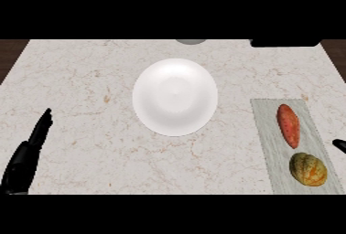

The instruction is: Pick the sweet potato from the placemat and place it in the plate

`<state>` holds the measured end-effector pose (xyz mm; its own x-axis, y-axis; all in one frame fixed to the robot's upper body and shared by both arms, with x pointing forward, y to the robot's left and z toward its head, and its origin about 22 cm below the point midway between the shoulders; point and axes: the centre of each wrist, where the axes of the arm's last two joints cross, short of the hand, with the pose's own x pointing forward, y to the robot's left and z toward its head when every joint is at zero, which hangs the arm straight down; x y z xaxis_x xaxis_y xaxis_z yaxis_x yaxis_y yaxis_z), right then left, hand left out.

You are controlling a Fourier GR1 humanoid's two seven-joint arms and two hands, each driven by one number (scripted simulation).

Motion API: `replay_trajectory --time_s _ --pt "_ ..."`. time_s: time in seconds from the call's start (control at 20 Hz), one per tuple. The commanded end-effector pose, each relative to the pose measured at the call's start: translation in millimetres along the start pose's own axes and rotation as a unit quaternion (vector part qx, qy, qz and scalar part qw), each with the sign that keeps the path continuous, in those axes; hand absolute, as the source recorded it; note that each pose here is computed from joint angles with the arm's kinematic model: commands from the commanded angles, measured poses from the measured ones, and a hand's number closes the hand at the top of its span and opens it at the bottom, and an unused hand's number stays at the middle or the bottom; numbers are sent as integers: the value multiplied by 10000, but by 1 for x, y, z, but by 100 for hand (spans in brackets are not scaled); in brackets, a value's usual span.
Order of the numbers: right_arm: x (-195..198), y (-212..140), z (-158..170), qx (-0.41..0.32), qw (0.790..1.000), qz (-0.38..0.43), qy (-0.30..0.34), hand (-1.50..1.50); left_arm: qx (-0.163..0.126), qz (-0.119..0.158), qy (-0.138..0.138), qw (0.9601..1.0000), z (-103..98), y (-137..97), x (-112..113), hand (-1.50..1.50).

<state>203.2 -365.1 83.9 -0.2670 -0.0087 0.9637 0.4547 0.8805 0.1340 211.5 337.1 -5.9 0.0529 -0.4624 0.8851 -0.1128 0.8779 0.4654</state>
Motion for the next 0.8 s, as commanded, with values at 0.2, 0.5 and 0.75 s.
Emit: replay_trajectory --time_s 0.2,0.5,0.75 --pt "43 -24 -22 1189 9674 1911 1159 -150 -6 9 -30 10000 -11 1 10 0" --pt "48 -23 -53 1352 9403 2489 1885 -150 -95 -47 -106 9999 -4 5 8 0" --pt "37 -23 -71 1988 9087 2815 2356 -150 -131 -13 -70 9999 -8 -13 -1 0"
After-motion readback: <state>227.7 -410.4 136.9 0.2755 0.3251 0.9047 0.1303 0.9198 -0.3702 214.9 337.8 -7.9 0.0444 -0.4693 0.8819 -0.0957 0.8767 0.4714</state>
